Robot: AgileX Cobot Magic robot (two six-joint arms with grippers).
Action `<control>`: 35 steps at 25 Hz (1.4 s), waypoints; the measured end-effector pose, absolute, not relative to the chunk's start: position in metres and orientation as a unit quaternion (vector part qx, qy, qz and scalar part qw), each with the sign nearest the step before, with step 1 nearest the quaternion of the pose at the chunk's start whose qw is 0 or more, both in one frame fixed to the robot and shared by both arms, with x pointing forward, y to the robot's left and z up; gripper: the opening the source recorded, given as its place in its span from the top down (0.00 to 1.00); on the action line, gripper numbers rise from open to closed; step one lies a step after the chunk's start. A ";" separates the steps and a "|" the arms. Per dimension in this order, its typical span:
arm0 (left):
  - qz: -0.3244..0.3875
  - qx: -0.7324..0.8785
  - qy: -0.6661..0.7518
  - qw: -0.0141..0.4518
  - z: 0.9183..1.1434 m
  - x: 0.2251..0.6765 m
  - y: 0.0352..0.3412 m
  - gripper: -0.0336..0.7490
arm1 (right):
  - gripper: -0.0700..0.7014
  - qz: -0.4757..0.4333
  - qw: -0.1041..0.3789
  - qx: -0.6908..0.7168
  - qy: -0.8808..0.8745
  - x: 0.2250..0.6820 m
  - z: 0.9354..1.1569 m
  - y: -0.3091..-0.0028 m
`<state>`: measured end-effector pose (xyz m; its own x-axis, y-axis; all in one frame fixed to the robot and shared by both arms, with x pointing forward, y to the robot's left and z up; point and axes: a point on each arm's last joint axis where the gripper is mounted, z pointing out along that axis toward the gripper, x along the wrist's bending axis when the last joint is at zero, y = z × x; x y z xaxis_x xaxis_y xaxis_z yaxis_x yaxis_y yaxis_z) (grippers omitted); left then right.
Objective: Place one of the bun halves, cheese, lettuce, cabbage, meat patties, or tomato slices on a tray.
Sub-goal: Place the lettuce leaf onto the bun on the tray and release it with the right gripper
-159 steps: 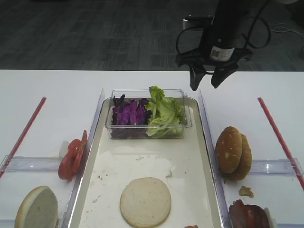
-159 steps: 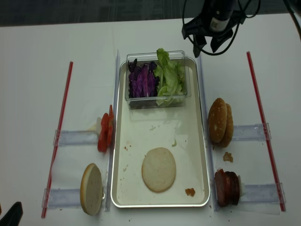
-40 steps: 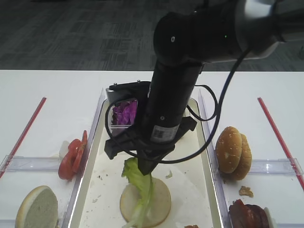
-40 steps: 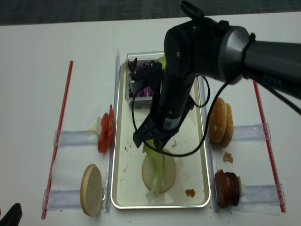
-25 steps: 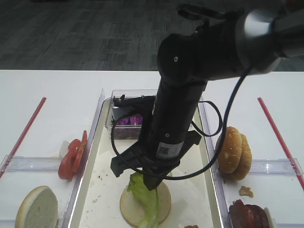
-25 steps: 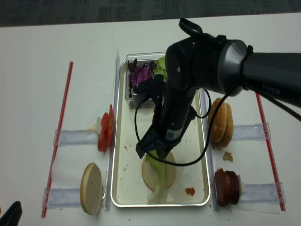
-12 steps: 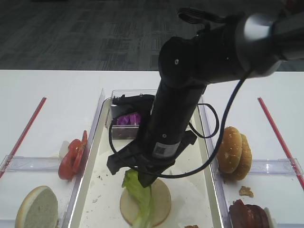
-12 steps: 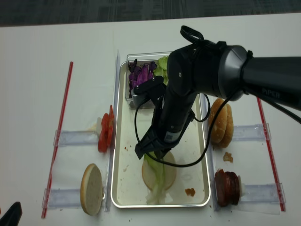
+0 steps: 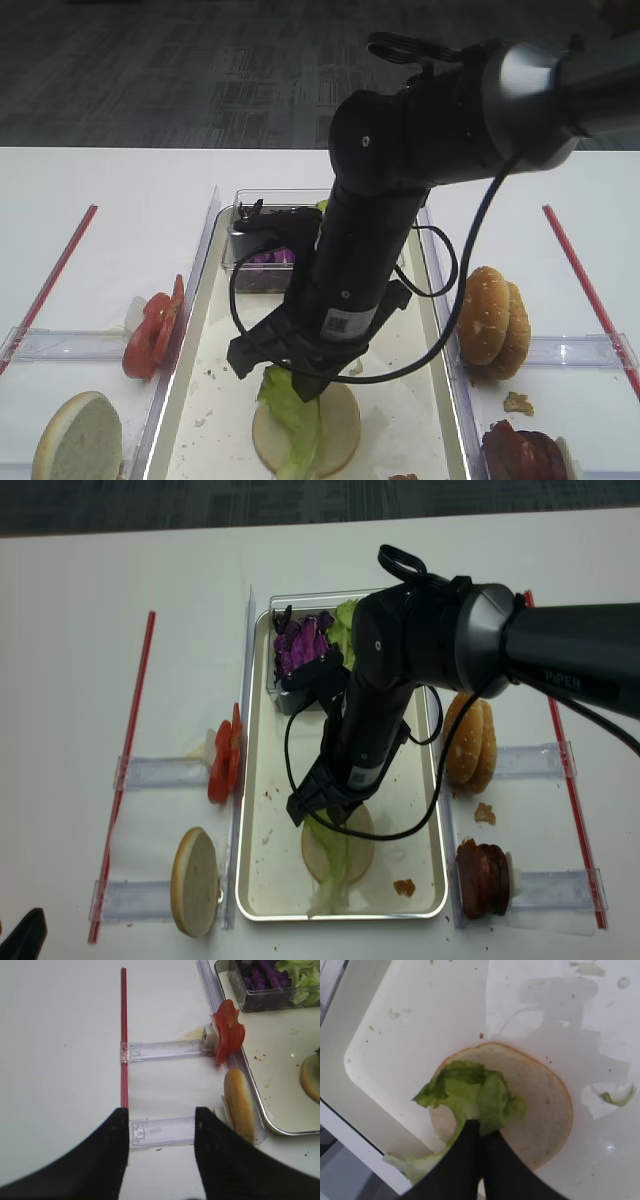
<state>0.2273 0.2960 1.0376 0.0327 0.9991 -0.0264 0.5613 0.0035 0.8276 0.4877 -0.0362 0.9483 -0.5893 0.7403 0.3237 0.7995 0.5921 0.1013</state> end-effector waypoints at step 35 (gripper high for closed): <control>0.316 0.621 0.629 0.346 1.038 0.227 0.297 0.58 | 0.31 -0.105 0.102 -0.448 -0.882 0.492 0.949 -0.039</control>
<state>0.2273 0.2968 1.0375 0.0106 0.9990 -0.0432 0.5620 0.0298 0.8266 0.4919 -0.0388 0.9491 -0.5785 0.7683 0.2740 0.8112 0.5771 0.0945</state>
